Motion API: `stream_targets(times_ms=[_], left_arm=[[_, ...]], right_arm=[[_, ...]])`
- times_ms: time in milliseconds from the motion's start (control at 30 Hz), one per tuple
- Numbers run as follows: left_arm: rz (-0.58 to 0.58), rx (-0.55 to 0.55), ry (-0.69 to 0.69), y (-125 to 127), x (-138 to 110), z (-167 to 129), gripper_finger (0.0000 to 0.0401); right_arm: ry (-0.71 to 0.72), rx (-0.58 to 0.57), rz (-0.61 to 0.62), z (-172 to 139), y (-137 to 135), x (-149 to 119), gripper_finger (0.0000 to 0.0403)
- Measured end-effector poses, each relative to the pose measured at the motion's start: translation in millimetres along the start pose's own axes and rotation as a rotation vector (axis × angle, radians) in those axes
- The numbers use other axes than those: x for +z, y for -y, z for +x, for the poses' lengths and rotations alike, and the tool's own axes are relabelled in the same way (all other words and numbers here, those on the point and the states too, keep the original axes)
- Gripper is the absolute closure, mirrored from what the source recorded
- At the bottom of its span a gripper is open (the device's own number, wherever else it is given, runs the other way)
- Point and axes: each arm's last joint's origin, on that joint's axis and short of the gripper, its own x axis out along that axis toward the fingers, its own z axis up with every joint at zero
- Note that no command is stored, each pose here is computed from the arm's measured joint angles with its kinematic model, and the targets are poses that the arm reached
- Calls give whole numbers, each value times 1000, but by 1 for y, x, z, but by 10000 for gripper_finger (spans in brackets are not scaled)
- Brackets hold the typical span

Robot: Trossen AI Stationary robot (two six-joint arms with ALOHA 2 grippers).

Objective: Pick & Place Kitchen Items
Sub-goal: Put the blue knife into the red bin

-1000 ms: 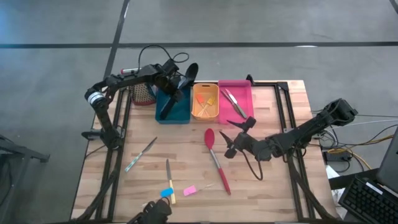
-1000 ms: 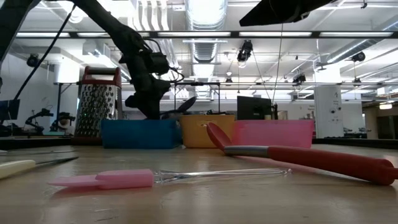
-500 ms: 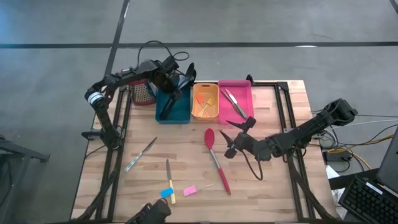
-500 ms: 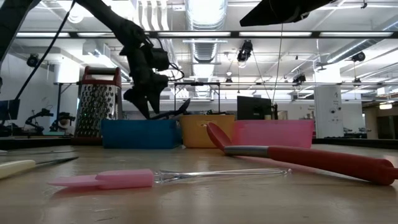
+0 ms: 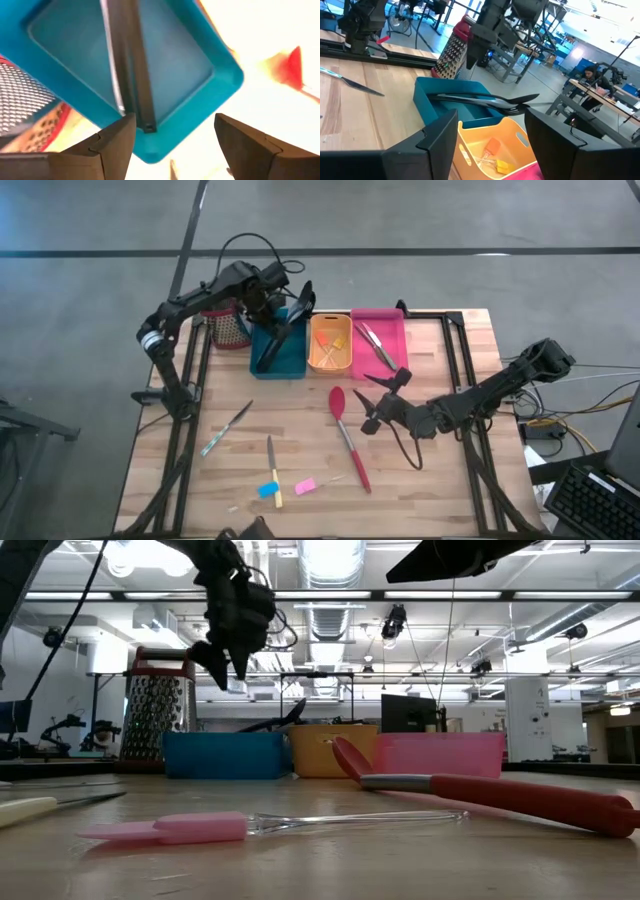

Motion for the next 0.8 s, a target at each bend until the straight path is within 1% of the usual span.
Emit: stream_targets(times_ms=[167, 300, 433, 567, 700, 800], left_arm=[[40, 26, 27, 26, -11, -9, 128], [118, 91, -3, 52, -32, -15, 128], [223, 187, -49, 81, -60, -21, 128], [311, 247, -42, 111, -91, -27, 128], [417, 223, -2, 140, -125, -35, 128], [499, 207, 13, 156, -150, -38, 128]], right_arm=[[-1, 0, -2, 0, 0, 0, 167], [-2, 0, -3, 0, 0, 0, 158], [-4, 1, -6, 0, 0, -1, 149], [-8, 2, -14, 0, 0, -1, 143], [-8, 2, -15, 0, 0, -1, 138], [-9, 2, -1, 0, 0, -2, 135]])
